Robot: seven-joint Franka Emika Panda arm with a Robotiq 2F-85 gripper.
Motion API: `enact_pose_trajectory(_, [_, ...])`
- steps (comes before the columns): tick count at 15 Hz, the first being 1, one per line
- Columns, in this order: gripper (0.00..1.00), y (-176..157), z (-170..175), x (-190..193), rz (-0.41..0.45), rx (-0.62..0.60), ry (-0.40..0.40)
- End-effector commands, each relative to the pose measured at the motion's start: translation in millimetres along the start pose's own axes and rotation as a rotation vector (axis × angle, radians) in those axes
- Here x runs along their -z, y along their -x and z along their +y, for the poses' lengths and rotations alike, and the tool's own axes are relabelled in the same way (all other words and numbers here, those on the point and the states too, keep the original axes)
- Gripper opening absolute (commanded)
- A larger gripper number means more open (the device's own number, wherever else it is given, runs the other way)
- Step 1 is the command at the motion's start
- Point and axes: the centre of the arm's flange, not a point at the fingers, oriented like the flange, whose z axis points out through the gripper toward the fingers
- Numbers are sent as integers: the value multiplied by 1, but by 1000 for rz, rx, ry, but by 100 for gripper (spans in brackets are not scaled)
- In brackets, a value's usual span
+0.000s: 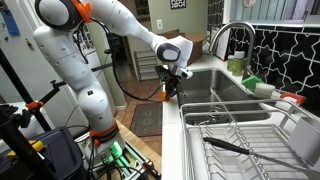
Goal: Pick up the orange bowl, pour the water into the sink and put the orange bowl back on the kitchen counter
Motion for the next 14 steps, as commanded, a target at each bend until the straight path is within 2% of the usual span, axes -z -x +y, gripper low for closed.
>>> enact_pose_trajectory(1, [45, 0, 3, -3, 40, -41, 14])
enact_pose_trajectory(8, [96, -5, 6, 1, 78, -82, 28])
enact_pose_trajectory(9, [100, -5, 7, 4, 86, -87, 29])
enact_pose_trajectory(14, [100, 9, 11, 26, 122, -90, 0])
